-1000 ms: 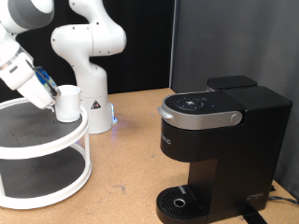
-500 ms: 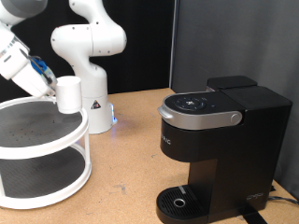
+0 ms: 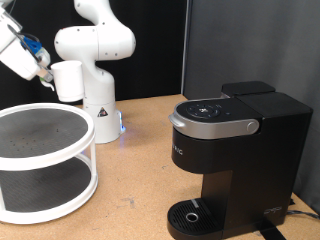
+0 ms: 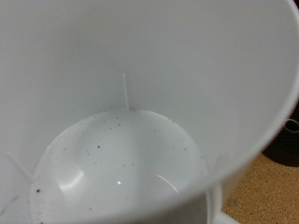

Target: Make a cup of coffee with the keurig machine

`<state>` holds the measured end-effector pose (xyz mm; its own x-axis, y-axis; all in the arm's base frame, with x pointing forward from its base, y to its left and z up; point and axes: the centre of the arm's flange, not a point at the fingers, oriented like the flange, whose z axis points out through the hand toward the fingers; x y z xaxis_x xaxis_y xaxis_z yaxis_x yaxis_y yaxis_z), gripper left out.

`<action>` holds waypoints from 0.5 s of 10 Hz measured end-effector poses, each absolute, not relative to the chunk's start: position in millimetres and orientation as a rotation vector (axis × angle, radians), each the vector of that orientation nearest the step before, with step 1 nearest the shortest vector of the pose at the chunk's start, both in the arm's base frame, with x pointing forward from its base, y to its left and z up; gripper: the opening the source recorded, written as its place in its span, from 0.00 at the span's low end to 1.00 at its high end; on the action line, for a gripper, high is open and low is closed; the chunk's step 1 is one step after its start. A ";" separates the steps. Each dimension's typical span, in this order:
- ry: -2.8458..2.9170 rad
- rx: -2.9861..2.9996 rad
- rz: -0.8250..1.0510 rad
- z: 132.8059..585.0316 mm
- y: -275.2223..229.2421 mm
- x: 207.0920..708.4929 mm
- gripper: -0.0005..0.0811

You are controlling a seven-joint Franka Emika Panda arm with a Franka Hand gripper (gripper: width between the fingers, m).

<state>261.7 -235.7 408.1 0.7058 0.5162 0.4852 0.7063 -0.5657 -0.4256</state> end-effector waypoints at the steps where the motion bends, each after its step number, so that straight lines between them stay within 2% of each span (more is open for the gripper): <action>1: -0.903 -2.313 -0.414 417.3 -236.5 261.9 0.09; 5: -0.902 -2.300 -0.376 438.6 -236.6 260.1 0.09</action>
<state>260.1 -236.6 438.6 0.7246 0.5082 0.4655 0.6884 -0.5657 -0.4539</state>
